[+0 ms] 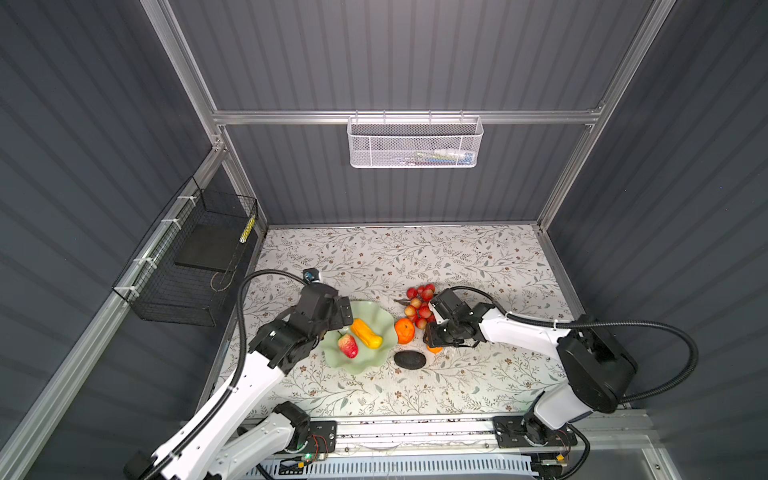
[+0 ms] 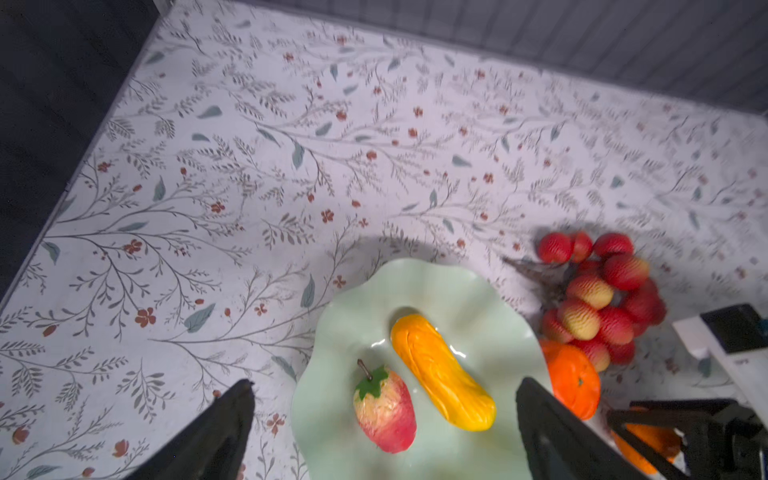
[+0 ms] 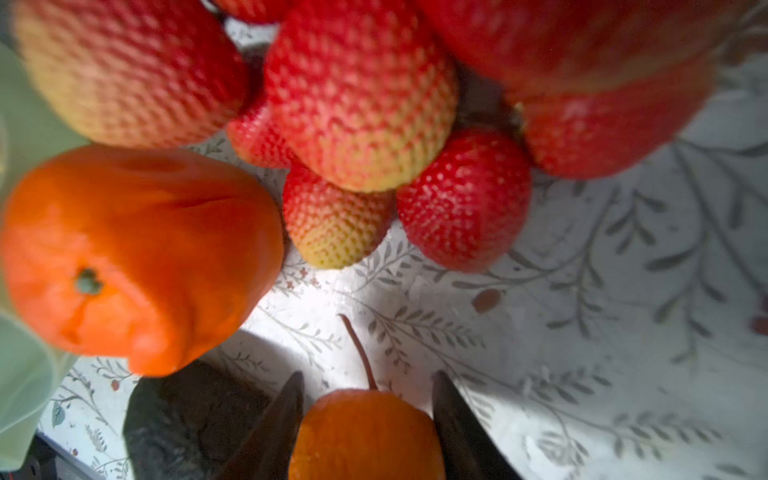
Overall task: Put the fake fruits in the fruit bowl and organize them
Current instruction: 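Grasp the small tangerine with the right gripper and drop it into the bowl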
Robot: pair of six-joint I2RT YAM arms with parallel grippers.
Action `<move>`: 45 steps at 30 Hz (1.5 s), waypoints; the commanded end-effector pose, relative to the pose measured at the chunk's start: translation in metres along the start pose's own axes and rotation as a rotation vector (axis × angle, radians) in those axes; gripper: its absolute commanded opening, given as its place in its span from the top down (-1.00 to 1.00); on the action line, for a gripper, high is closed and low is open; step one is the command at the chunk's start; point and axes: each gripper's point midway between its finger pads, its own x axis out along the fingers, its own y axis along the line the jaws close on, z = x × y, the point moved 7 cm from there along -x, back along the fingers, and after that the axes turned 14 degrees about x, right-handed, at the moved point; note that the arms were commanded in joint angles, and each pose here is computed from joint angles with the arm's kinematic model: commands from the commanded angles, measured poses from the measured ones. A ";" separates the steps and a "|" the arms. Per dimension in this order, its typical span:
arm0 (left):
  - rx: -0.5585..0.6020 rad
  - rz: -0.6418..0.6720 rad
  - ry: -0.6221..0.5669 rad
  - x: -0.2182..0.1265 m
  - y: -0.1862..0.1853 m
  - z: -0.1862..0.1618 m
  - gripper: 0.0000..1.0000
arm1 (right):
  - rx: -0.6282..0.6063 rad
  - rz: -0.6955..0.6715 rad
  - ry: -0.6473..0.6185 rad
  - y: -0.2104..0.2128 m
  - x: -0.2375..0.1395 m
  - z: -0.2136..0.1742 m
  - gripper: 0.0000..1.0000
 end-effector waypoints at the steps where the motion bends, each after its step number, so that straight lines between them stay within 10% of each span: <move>1: -0.066 0.074 -0.104 -0.005 0.013 -0.002 -0.99 | -0.034 0.023 -0.091 0.009 -0.038 0.008 0.17; 18: -0.191 0.129 -0.201 -0.031 0.043 -0.033 -0.99 | -0.296 0.255 -0.177 0.168 -0.033 0.057 0.17; 35: -0.191 0.137 -0.223 -0.040 0.048 -0.032 -0.99 | -0.410 0.108 -0.029 0.183 0.060 0.040 -0.29; 45: -0.058 -0.037 -0.228 -0.037 0.024 -0.015 -0.95 | -0.408 0.243 -0.249 0.198 -0.040 0.068 -0.77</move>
